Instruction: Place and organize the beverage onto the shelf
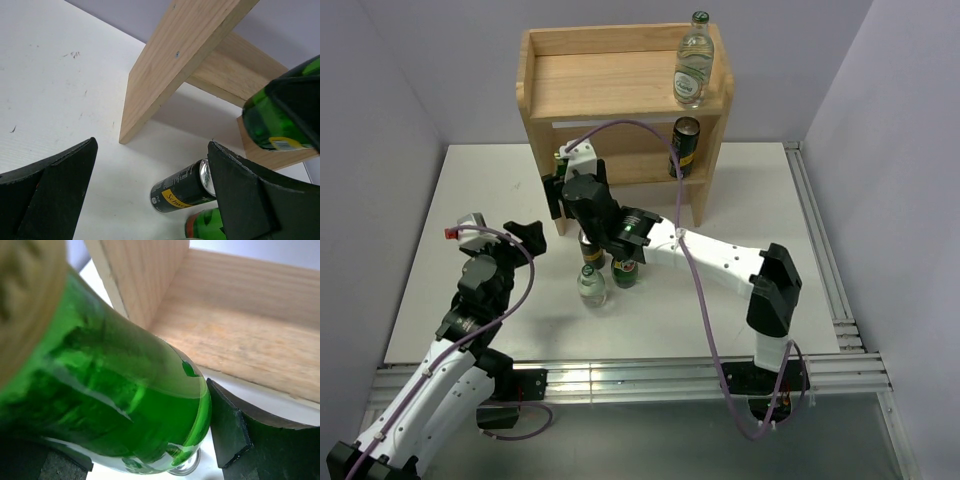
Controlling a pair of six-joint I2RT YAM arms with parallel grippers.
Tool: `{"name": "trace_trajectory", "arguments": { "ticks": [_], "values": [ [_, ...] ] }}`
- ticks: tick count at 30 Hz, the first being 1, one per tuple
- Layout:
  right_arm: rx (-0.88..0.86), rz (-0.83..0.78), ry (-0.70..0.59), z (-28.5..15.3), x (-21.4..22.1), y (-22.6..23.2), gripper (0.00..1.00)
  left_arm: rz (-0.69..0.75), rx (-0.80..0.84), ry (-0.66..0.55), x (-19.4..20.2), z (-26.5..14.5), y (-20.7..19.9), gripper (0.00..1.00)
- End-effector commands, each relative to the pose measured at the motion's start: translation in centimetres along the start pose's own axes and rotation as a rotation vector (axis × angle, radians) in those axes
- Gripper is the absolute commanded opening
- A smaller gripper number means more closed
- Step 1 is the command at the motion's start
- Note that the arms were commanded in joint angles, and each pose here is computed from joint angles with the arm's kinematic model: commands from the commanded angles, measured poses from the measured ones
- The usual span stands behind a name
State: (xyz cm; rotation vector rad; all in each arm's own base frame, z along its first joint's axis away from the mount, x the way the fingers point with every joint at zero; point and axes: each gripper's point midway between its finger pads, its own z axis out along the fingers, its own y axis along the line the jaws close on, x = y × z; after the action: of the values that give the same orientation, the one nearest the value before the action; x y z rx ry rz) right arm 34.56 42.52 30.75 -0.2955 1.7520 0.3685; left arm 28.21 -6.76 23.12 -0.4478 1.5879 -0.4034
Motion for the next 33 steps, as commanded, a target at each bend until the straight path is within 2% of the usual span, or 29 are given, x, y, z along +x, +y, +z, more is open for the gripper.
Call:
{"name": "trace_trajectory", "arguments": {
  "ticks": [1, 10, 19, 29, 33],
  "values": [
    [-0.043, 0.133, -0.174, -0.7, -7.8, 0.7, 0.00, -0.026, 0.013, -0.046, -1.8, -0.2, -0.9, 0.99],
    [-0.010, 0.137, -0.162, 2.9, -6.3, 0.4, 0.00, -0.035, 0.024, -0.047, -1.5, -0.4, -0.7, 0.99],
    [0.017, 0.156, -0.187, 5.8, -7.8, -1.0, 0.00, -0.030, 0.016, -0.042, -1.0, -0.5, -0.3, 0.99],
    [0.043, 0.167, -0.168, 7.0, -6.8, -2.0, 0.00, -0.023, 0.010, -0.042, -0.8, -0.4, -0.1, 0.99],
    [0.034, 0.210, -0.213, 6.3, -7.7, -2.1, 0.00, -0.021, 0.010, -0.039, -0.6, -0.3, 0.0, 0.99]
  ]
}}
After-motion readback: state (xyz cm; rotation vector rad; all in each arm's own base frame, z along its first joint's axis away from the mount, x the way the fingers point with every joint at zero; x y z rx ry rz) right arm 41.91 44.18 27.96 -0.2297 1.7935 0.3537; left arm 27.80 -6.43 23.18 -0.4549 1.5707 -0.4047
